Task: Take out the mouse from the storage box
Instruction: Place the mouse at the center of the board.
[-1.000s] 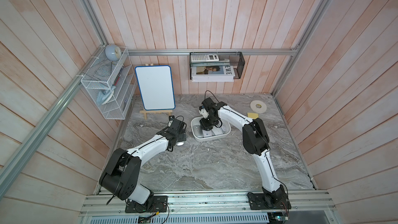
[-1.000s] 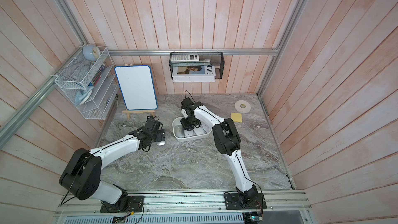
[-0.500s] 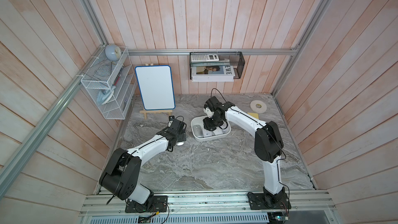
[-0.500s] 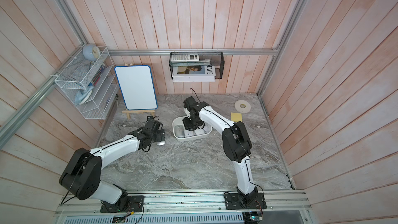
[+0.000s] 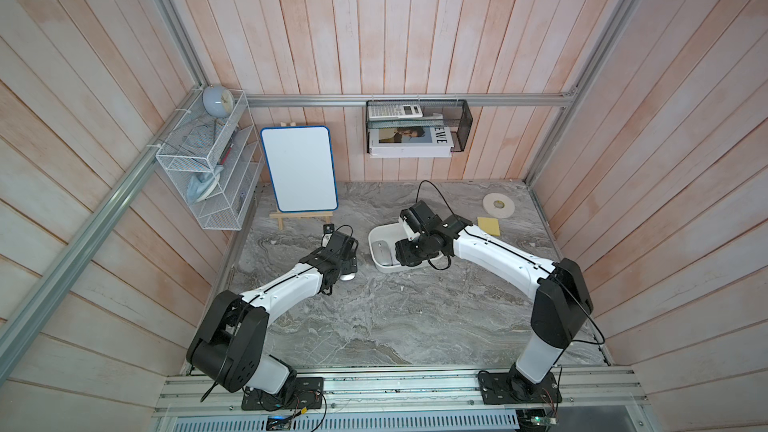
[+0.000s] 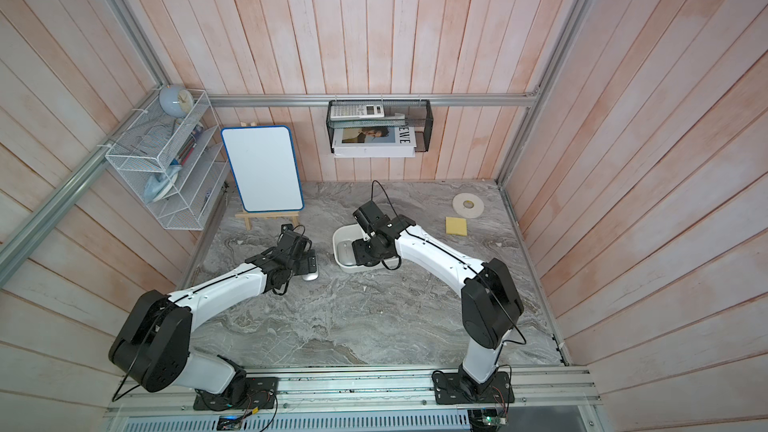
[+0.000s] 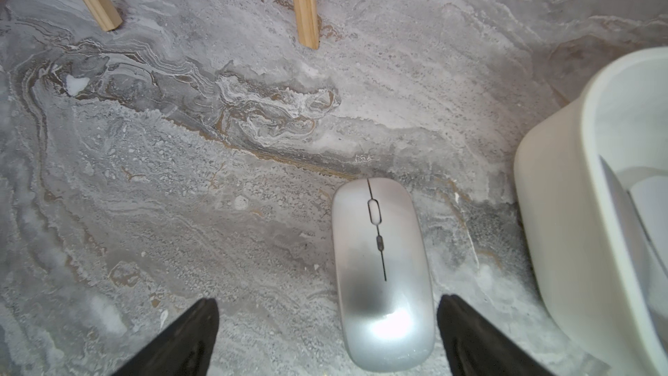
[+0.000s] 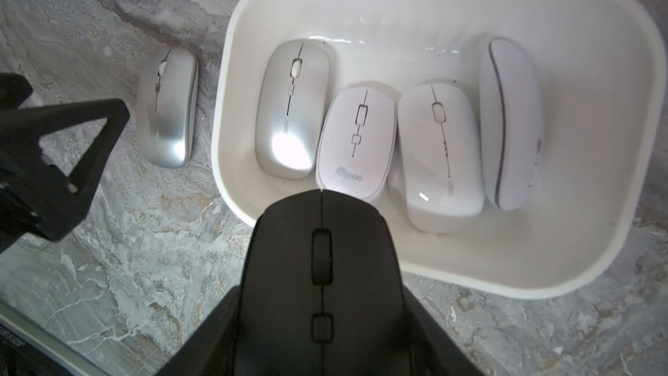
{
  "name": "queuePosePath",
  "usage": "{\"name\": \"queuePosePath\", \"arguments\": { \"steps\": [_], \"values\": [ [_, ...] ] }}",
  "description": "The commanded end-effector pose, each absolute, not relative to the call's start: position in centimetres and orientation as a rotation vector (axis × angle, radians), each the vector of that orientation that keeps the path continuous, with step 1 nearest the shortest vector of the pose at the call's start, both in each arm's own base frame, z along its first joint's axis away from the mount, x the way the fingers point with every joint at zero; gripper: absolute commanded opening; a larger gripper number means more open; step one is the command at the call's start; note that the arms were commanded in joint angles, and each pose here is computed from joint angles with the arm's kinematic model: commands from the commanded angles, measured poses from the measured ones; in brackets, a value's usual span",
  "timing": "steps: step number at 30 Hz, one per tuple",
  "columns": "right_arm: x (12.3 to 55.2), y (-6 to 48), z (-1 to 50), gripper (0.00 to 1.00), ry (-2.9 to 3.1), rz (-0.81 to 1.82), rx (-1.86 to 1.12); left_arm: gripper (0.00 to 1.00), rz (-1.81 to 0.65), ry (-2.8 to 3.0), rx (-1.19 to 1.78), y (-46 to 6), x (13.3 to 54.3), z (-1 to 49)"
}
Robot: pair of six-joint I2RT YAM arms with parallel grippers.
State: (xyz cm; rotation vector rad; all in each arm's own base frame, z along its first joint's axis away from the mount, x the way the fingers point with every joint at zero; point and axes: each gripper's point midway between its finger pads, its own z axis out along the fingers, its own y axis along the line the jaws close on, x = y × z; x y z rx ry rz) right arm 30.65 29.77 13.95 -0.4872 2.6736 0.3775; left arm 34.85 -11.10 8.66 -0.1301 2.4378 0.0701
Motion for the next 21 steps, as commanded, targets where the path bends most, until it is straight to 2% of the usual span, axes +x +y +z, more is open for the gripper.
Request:
{"name": "queuePosePath", "arguments": {
  "steps": [1,9,21],
  "values": [
    [29.5,30.4,14.3,0.59,2.63,0.392,-0.412,1.0,0.095,2.396,-0.149,-10.5,34.9,9.4],
    [25.6,32.2,12.1,0.57,2.609,0.384,-0.416,1.0,0.123,2.366,-0.18,-9.6,34.8,9.9],
    [23.1,36.1,9.2,0.57,2.568,0.34,-0.465,1.0,0.136,2.312,-0.243,-8.0,34.4,11.1]
  ]
}}
